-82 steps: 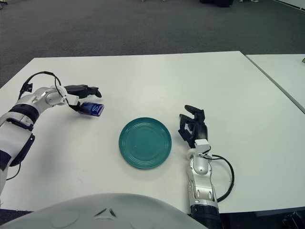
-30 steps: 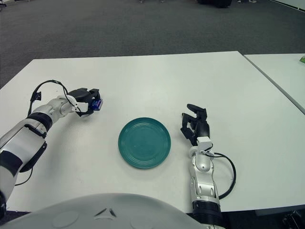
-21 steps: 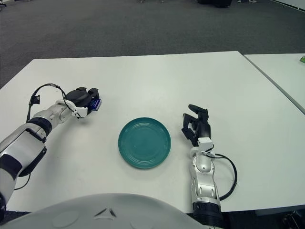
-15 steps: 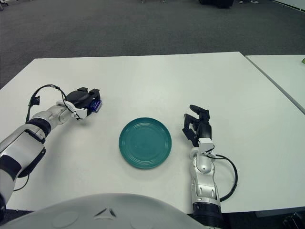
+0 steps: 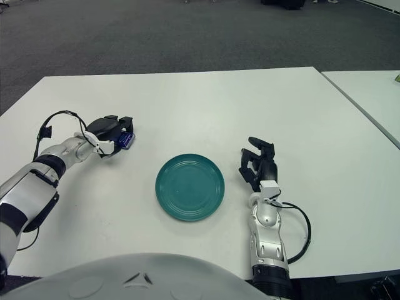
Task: Put the gum into the plate.
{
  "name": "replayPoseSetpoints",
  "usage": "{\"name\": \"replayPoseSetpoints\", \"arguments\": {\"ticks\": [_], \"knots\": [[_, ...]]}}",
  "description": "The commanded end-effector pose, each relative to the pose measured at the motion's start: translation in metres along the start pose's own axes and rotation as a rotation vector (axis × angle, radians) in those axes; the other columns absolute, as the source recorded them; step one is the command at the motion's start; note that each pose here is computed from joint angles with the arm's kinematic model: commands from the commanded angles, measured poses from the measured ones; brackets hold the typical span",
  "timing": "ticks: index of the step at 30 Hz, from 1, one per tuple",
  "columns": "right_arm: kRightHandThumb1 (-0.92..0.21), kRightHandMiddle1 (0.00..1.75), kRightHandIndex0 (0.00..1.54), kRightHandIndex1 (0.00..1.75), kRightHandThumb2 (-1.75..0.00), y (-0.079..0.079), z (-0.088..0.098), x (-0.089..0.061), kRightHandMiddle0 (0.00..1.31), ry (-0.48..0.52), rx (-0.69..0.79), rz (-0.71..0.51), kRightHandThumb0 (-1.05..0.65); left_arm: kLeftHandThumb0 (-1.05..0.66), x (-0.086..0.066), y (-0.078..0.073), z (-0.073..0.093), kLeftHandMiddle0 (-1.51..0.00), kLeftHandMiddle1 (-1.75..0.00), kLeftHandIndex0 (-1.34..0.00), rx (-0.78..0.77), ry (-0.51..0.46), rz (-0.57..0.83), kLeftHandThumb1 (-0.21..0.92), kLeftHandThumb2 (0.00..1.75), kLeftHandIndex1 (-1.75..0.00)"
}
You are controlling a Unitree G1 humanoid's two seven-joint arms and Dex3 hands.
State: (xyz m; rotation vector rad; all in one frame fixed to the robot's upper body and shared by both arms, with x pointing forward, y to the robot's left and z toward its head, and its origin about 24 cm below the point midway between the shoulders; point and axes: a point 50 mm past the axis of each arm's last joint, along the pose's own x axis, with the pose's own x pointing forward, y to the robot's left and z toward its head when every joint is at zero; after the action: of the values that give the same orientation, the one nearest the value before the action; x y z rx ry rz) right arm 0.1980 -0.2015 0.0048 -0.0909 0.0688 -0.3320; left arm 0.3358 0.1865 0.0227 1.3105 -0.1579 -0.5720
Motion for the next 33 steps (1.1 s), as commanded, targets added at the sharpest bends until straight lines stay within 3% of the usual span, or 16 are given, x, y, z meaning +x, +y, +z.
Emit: {"name": "replayPoseSetpoints", "arguments": {"ticks": [1,13,17,19,26,33], "knots": [[-0.92,1.13,0.37,0.72,-0.70,0.001,-0.017,-0.009,0.01,0.103,-0.002,-0.003,-0.66,0.00,0.004,0.031,0.004,-0.93,-1.36,-0.63,-0.021,-0.067,0.110,0.06,1.48,-1.75],[-0.92,1.13,0.37,0.73,-0.71,0.003,-0.017,-0.013,0.00,0.105,-0.004,0.000,-0.65,0.00,0.001,0.046,0.046,-0.84,-1.52,-0.54,-0.076,-0.332,0.253,0.12,1.47,-1.75],[-0.92,1.13,0.37,0.73,-0.71,0.005,-0.019,-0.015,0.00,0.112,0.000,0.001,-0.66,0.00,-0.004,0.059,0.074,-0.81,-1.58,-0.53,-0.057,-0.454,0.283,0.13,1.48,-1.75],[-0.92,1.13,0.36,0.72,-0.71,0.006,-0.019,-0.016,0.00,0.113,0.001,0.002,-0.66,0.00,-0.005,0.060,0.079,-0.81,-1.60,-0.53,-0.057,-0.470,0.278,0.13,1.49,-1.75],[-0.92,1.13,0.36,0.72,-0.70,0.012,-0.019,-0.018,0.00,0.114,0.011,0.003,-0.63,0.00,-0.009,0.034,0.112,-0.89,-1.58,-0.61,-0.049,-0.589,0.218,0.02,1.60,-1.75],[-0.92,1.11,0.36,0.73,-0.70,0.017,-0.019,-0.020,0.00,0.114,0.021,0.003,-0.62,0.00,-0.020,0.022,0.137,-0.92,-1.61,-0.66,-0.030,-0.693,0.214,-0.04,1.68,-1.75]]}}
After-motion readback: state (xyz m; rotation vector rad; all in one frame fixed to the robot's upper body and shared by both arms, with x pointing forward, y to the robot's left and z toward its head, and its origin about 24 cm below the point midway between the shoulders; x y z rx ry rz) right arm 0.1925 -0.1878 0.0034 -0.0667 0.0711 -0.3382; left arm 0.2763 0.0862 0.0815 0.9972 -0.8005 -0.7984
